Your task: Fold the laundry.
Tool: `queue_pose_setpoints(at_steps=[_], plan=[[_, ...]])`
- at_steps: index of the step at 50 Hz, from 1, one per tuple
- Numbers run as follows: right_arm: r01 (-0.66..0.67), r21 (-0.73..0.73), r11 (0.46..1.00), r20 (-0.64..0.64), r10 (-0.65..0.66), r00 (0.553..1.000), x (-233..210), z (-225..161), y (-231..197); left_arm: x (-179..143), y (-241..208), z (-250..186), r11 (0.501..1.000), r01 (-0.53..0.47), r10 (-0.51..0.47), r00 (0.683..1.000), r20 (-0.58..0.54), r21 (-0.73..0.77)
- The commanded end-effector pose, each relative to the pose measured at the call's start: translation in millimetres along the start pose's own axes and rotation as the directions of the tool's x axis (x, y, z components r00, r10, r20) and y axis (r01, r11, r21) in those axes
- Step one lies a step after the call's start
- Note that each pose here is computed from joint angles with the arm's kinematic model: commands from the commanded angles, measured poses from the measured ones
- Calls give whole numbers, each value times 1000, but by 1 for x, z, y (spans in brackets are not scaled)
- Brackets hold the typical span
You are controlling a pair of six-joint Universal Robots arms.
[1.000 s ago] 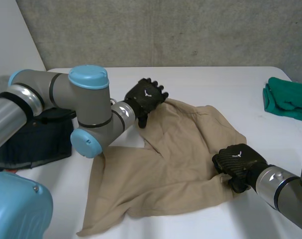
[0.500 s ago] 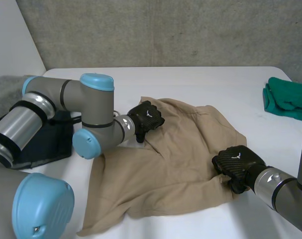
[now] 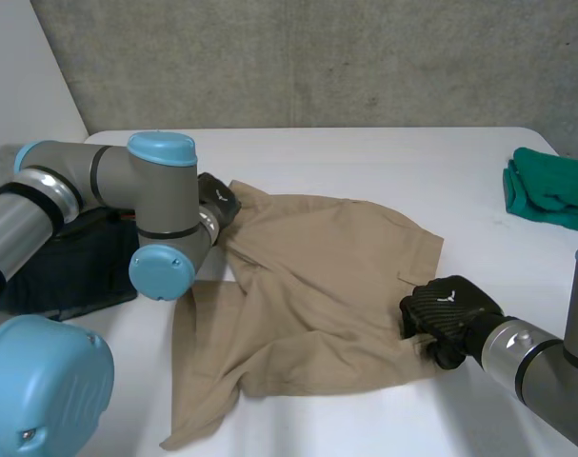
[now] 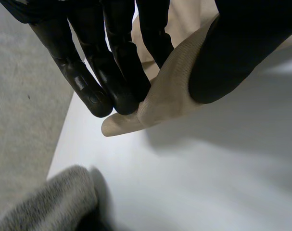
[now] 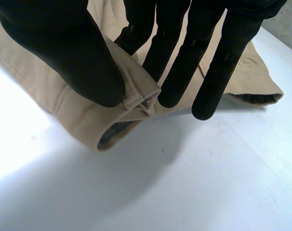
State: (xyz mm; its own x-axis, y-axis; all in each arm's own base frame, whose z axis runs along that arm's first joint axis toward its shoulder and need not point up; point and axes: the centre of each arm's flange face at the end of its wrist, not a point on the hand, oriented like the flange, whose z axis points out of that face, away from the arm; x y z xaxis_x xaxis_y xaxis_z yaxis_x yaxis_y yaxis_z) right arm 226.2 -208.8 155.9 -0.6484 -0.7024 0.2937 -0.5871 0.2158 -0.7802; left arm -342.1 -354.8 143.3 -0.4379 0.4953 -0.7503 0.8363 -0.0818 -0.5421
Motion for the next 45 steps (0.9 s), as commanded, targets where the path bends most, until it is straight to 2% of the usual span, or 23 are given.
queue_pose_setpoints(at_steps=[1, 6, 13, 17, 22, 27, 33, 40, 45], plan=[[22, 46, 999, 20, -23, 1000, -11, 3, -8, -2, 5, -2, 997, 73, -73, 997, -8, -18], [18, 64, 998, 20, -19, 1000, -16, 6, -15, -12, 10, -3, 989, 137, -135, 990, 32, -63], [26, 128, 991, 0, -27, 1000, -15, 12, -34, -42, 1, -33, 962, 257, -252, 966, 58, -88], [16, 173, 985, -21, -13, 1000, -7, 24, -47, -72, -7, -67, 930, 364, -360, 930, 73, -53], [-25, 193, 981, -58, 37, 998, 8, 41, -55, -78, -10, -111, 885, 464, -464, 886, 2, -31], [-100, 182, 978, -103, 120, 987, 21, 62, -54, -53, -2, -161, 854, 513, -520, 847, -109, -81], [-152, 182, 972, -139, 178, 974, 27, 75, -54, -15, 11, -206, 856, 497, -515, 840, -171, -139], [-160, 186, 969, -137, 187, 973, 25, 75, -55, 16, 29, -218, 862, 470, -500, 851, -164, -187], [-159, 189, 969, -171, 192, 966, 27, 76, -54, 30, 46, -214, 839, 468, -512, 852, -109, -279]])
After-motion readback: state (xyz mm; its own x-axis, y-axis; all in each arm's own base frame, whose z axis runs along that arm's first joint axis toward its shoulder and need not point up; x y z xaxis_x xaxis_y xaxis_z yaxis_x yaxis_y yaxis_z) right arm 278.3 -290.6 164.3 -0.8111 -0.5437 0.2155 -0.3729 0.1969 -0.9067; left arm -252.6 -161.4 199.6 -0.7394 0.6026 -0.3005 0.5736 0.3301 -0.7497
